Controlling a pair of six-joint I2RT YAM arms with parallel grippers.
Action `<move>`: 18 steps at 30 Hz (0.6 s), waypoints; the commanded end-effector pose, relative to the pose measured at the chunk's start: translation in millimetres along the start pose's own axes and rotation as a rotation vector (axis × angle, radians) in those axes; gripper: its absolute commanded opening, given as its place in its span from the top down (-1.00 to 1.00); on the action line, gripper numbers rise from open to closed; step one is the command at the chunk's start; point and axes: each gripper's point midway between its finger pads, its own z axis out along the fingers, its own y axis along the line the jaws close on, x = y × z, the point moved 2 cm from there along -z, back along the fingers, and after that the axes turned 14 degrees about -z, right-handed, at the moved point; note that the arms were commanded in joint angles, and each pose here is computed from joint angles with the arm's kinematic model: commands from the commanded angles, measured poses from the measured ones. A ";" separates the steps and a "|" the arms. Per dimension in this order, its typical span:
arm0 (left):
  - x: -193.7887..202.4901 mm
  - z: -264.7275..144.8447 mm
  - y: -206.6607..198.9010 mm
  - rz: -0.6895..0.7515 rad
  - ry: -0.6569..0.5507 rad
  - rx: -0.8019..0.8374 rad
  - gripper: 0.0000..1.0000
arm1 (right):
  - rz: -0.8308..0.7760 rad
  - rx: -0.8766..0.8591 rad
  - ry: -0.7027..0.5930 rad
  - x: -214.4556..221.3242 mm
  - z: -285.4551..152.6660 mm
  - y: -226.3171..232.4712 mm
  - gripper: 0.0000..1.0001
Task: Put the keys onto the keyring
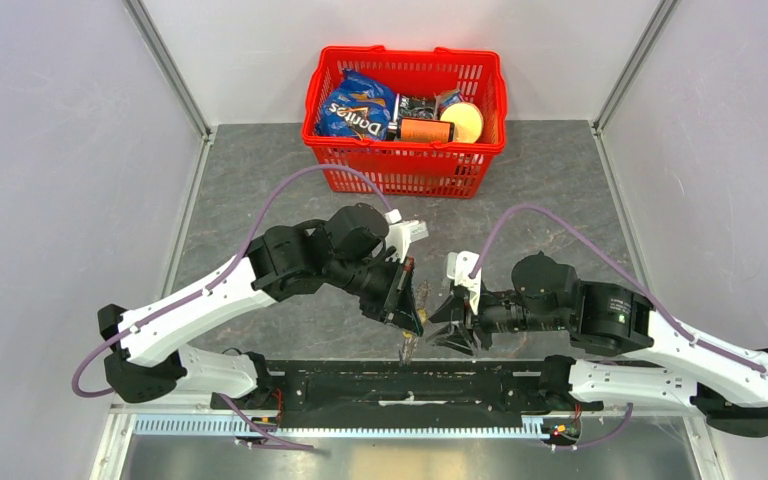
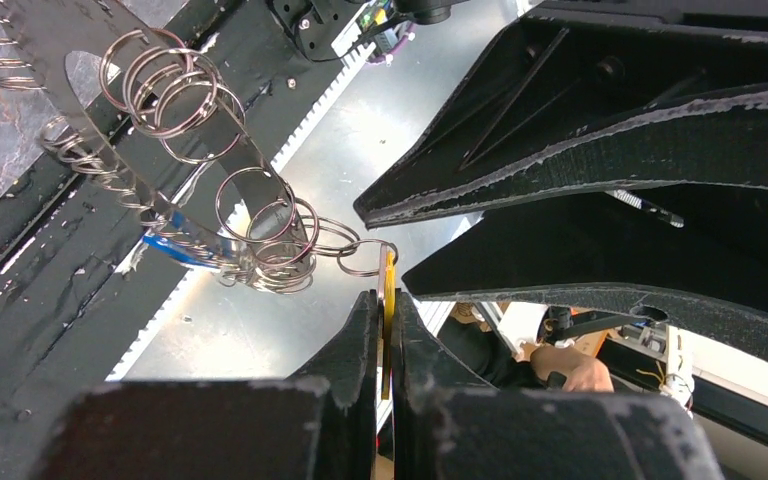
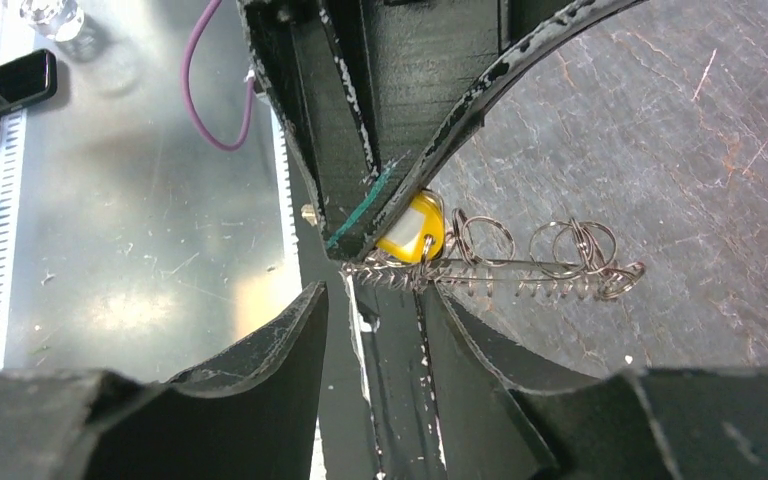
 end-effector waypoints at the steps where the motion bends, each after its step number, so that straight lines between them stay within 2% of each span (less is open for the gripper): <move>1: -3.8 -9.8 -21.4 -0.005 -0.022 0.093 0.95 | 0.014 0.059 -0.065 -11.5 7.2 -9.5 0.05; 7: -4.0 -11.6 -23.7 -0.003 -0.020 0.103 0.95 | 0.028 0.106 -0.054 -8.1 20.4 -19.4 0.13; 10: -3.5 -13.1 -24.2 -0.001 -0.021 0.108 0.96 | 0.023 0.140 -0.053 -8.1 20.1 -24.6 0.36; 16: -0.7 -16.0 -25.2 0.004 -0.015 0.122 0.95 | 0.014 0.210 -0.061 -6.8 6.0 -32.4 0.95; 18: 0.1 -17.7 -27.5 0.008 -0.014 0.136 0.96 | 0.010 0.222 -0.064 -6.2 1.0 -33.2 1.00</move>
